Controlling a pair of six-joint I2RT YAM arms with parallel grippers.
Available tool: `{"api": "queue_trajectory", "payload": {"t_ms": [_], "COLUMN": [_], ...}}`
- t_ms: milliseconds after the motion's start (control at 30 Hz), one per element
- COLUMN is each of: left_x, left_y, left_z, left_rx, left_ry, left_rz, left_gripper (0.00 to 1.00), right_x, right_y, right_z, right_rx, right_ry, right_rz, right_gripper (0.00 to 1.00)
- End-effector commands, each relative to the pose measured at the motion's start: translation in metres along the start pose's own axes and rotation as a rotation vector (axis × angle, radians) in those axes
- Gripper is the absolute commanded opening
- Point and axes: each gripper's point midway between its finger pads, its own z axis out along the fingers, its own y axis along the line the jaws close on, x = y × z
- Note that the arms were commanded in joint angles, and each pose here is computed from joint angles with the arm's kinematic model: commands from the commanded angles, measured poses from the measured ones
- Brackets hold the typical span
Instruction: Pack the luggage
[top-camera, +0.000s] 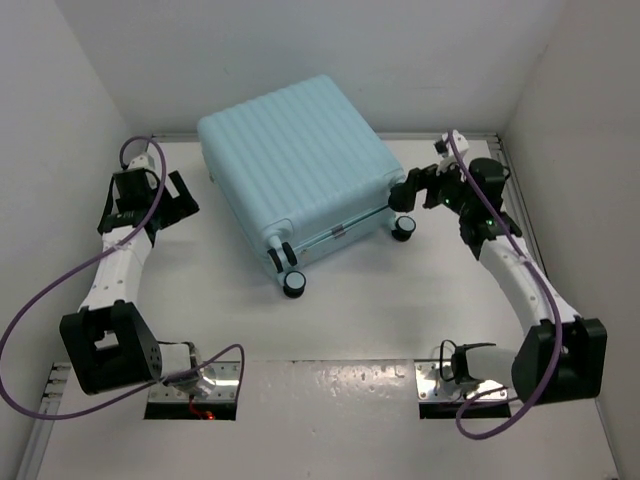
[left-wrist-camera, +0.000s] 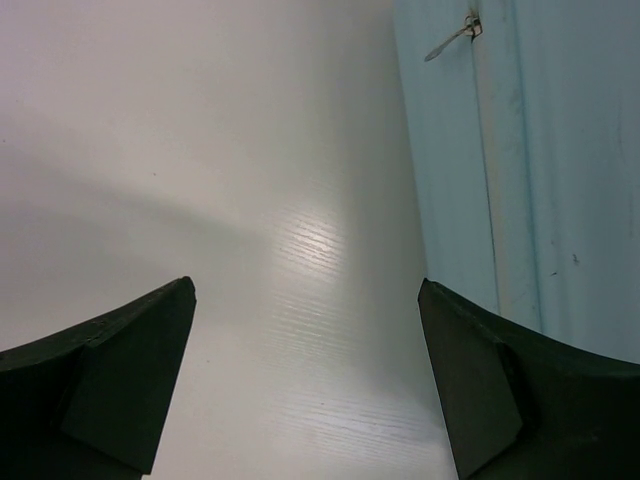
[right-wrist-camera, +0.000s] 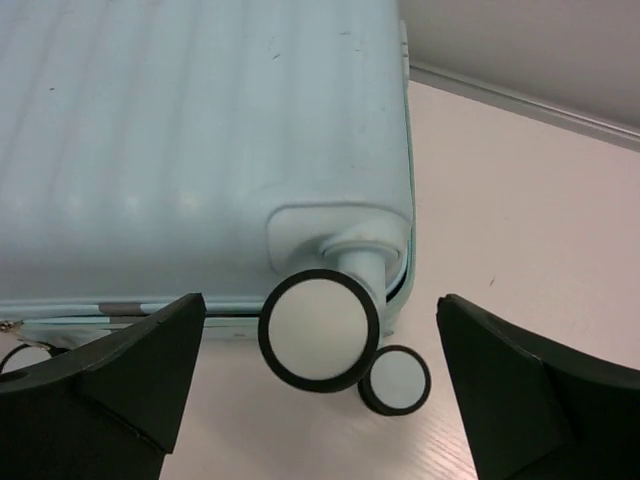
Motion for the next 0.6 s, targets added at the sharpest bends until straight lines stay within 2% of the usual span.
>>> {"api": "queue_trajectory", "payload": {"t_ms": [0,33,133,167,200,300,433,533,567], "left_x": [-0.014,-0.02,-0.018,-0.016,-0.015,-0.013,-0.017,-0.015,-0.015], "left_y": [-0.004,-0.006,-0.006,-0.005,-0.007,-0.005,-0.007,-0.006,-0.006], "left_z": [0.001,0.001,0.003,0.006,0.006,0.011,0.015,0.017,0.017], "left_rx": [0.006,0.012,0.009,0.007,0.015,0.012,0.012,0.01,0.01], "left_ry": [-0.034,-0.051,-0.043,-0.034,-0.031,-0.021,-0.021,-0.012,-0.012], "left_rz": [0.005,0.007,-0.003,-0.004,-0.004,-0.005,-0.014,-0.015,-0.024], "left_gripper": [0.99,0.99,0.99,0.99,0.99,0.99,0.99,0.99,0.99], "right_x": [0.006,0.02,0.016,0.039,0.024,0.018,0.035,0.043,0.049], "right_y": [0.002,-0.007,-0.014,-0.021,-0.025,-0.032,-0.037,-0.043,-0.043], "right_z": [0.005,0.015,0.025,0.028,0.032,0.038,0.043,0.049,0.049], "right_rx": [-0.072,-0.079,-0.08,-0.092,-0.1,-0.126,-0.169,-0.19,-0.202], "right_ry": [0.133,0.178,0.24,0.322,0.322,0.355,0.464,0.489,0.509], "right_rz": [-0.075,-0.126,-0.165,-0.159,-0.184,-0.215,-0.186,-0.18,-0.187], "right_gripper": [0.99,0.99,0.99,0.99,0.99,0.99,0.99,0.91,0.82]}}
